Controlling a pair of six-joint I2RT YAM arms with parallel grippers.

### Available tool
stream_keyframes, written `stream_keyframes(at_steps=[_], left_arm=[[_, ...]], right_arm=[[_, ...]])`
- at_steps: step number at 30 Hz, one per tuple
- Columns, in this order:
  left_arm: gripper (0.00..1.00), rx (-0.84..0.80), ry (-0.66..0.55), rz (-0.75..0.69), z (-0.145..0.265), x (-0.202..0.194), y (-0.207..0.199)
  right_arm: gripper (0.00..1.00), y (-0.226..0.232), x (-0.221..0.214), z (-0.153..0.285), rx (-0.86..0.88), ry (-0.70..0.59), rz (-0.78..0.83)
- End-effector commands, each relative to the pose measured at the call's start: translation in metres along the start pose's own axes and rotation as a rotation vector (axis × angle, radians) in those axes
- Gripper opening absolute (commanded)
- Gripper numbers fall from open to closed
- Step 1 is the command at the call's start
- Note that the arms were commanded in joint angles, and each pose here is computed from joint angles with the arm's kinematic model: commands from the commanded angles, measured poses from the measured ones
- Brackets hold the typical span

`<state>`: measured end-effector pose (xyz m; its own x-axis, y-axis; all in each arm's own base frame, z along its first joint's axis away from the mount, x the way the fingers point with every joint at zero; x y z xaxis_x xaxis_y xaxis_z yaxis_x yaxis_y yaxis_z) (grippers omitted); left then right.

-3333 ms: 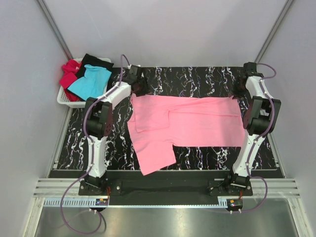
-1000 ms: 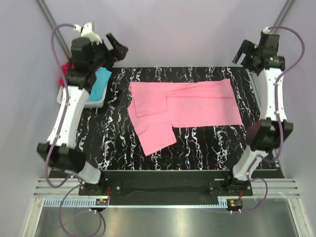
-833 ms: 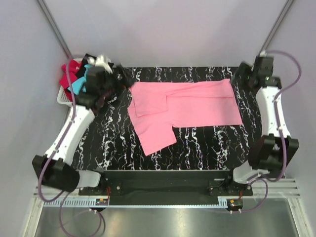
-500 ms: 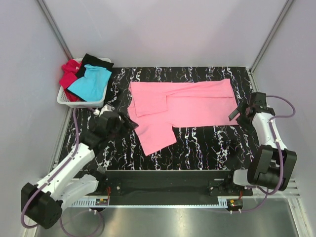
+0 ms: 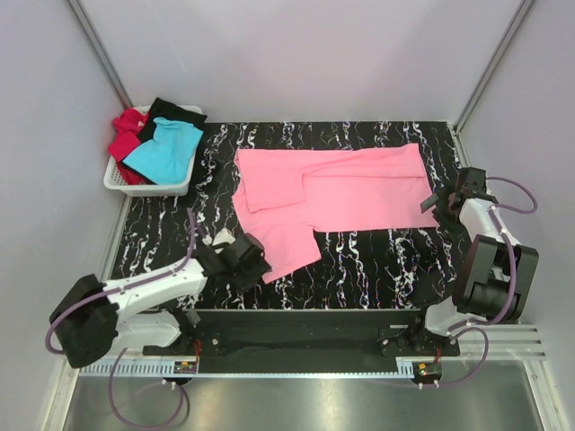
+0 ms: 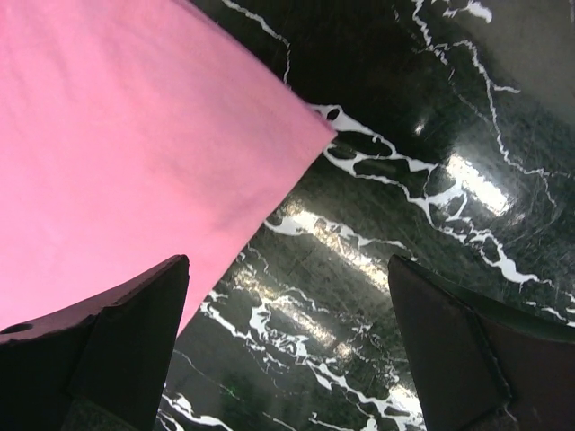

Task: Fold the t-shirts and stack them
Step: Fold the tshirt

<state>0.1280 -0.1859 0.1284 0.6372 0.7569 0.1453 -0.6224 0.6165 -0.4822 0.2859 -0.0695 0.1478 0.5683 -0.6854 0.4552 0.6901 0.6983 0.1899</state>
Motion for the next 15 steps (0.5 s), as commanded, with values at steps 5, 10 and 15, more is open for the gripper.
stream_keyframes(at_steps=[5,10,15], left_arm=[[0.59,0.046,-0.054,0.023,-0.017,-0.018,-0.012],[0.56,0.047,-0.08,0.025,-0.021,-0.017,-0.013],[0.52,0.064,-0.095,0.021,-0.025,-0.017,-0.012]], right_arm=[[1.0,-0.005,0.026,-0.001,0.008,-0.078,-0.07],[1.0,-0.004,0.025,-0.003,0.023,-0.07,-0.078],[1.0,-0.01,0.019,-0.012,-0.005,-0.064,-0.079]])
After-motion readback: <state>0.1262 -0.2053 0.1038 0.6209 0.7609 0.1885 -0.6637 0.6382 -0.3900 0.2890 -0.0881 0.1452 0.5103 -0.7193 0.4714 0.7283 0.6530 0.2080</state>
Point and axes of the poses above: each gripper's point midway between its finger pads, its own z axis back along the fingers, its own y axis along the line the jaws close on, x = y × z, the point moved 9 cm from there along z, back along the fingers, and after that the axes turned 8 degrees about z, right-handed, at the moved point
